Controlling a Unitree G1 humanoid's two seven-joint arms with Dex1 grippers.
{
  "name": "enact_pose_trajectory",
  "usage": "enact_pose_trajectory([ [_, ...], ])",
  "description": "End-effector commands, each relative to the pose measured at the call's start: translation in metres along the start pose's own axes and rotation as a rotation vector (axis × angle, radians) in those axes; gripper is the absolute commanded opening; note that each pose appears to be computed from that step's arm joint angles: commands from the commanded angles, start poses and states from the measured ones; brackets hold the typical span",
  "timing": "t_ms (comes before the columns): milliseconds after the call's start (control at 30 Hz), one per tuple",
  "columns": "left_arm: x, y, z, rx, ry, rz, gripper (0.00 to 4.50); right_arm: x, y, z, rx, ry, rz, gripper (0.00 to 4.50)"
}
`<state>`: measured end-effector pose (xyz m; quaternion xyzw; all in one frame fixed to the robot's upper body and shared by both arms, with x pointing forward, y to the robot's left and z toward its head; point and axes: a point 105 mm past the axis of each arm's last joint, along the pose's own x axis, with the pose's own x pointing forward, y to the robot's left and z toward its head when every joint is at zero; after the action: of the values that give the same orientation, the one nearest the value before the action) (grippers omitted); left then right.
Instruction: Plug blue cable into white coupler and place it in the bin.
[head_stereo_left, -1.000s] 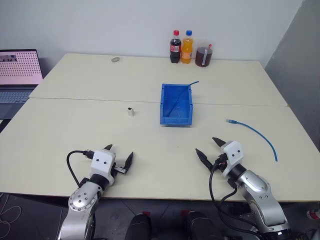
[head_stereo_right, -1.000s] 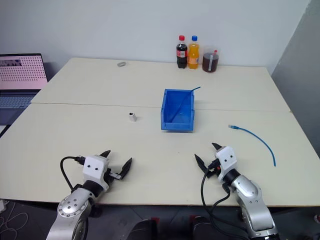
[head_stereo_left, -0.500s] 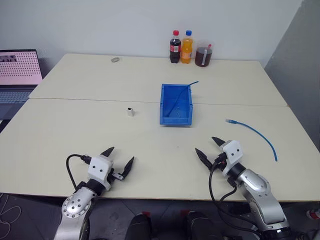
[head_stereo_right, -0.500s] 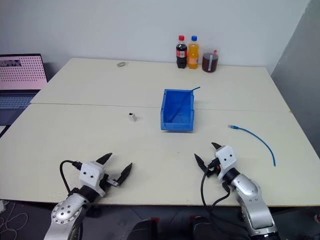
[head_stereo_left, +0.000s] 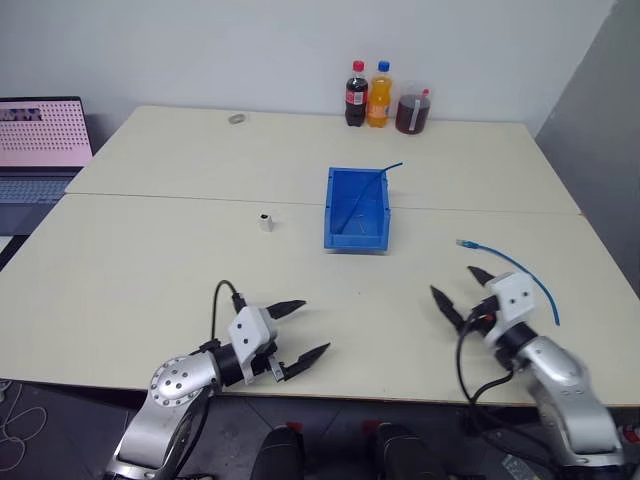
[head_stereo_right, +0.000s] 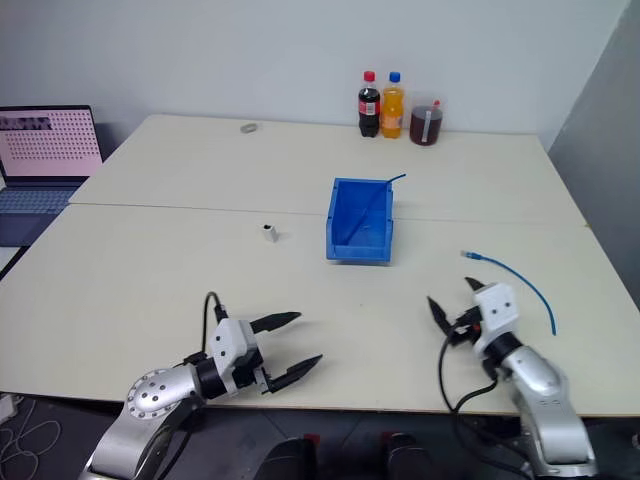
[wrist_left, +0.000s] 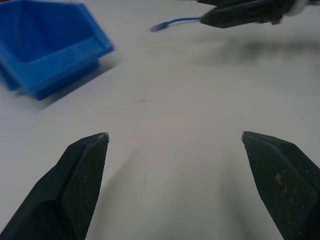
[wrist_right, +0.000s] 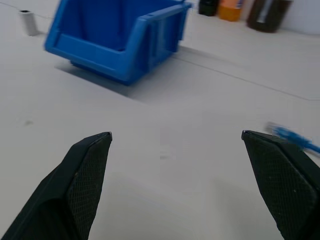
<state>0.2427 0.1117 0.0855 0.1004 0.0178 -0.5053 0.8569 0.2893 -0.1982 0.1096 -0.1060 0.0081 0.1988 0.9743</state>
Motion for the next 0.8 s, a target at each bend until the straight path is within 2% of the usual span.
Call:
enact_pose_trajectory([
  [33, 0.014, -0.007, 0.023, -0.013, -0.041, -0.096, 4.50, -0.001, -0.025, 0.013, -0.044, 0.035, 0.022, 4.43],
  [200, 0.036, 0.011, 0.046, -0.035, -0.043, -0.095, 4.50, 0.021, -0.078, 0.005, -0.054, 0.208, 0.050, 4.43],
  [400, 0.048, 0.018, 0.057, 0.010, -0.002, -0.146, 4.50, 0.044, -0.120, -0.013, -0.060, 0.360, 0.053, 4.43],
  [667, 0.048, 0.019, 0.056, 0.043, 0.043, -0.166, 4.50, 0.065, -0.132, -0.026, -0.037, 0.449, 0.071, 4.43],
  [800, 0.045, 0.017, 0.056, 0.048, 0.052, -0.170, 4.50, 0.064, -0.128, -0.029, -0.029, 0.472, 0.125, 3.69],
])
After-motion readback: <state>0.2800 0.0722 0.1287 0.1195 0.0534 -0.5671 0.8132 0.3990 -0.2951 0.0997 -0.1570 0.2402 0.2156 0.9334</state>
